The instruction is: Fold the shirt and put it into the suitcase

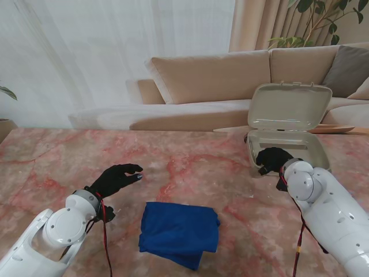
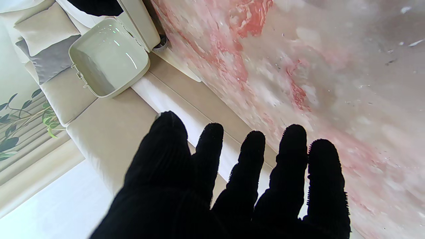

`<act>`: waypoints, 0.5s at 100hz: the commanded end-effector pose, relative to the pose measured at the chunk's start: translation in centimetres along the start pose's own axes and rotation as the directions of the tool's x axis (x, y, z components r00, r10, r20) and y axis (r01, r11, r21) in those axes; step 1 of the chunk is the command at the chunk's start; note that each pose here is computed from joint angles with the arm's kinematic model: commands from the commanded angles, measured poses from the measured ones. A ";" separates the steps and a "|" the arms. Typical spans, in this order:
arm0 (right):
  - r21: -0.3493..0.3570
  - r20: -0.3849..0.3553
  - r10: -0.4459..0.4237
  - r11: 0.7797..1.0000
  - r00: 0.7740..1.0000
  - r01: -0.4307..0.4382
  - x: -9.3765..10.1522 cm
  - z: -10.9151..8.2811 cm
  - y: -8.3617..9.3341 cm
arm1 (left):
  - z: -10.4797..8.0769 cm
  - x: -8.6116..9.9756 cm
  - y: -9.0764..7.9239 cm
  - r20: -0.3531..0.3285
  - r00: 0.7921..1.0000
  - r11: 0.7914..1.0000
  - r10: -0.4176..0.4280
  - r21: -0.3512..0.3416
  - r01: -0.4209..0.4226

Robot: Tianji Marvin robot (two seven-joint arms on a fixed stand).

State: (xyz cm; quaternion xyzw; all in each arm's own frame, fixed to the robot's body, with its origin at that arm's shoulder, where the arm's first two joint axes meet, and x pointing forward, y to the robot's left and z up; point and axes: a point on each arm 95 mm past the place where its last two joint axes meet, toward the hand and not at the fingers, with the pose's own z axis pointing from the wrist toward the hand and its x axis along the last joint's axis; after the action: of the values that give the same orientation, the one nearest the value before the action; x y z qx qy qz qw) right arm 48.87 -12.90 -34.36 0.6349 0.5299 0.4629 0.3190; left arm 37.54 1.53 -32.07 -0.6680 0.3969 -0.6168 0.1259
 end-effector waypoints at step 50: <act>0.080 -0.083 0.069 0.995 0.994 -0.063 2.0 -0.8 -4.0 | -0.5 -0.4 0.5 0.025 1.000 1.000 -0.005 -0.028 0.006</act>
State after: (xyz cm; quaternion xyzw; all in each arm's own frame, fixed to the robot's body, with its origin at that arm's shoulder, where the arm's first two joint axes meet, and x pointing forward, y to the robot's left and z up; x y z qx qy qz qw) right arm 48.14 -11.16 -34.54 0.6298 0.5276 0.4914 0.2888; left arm 37.22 1.67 -32.28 -0.6743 0.4011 -0.6081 0.1214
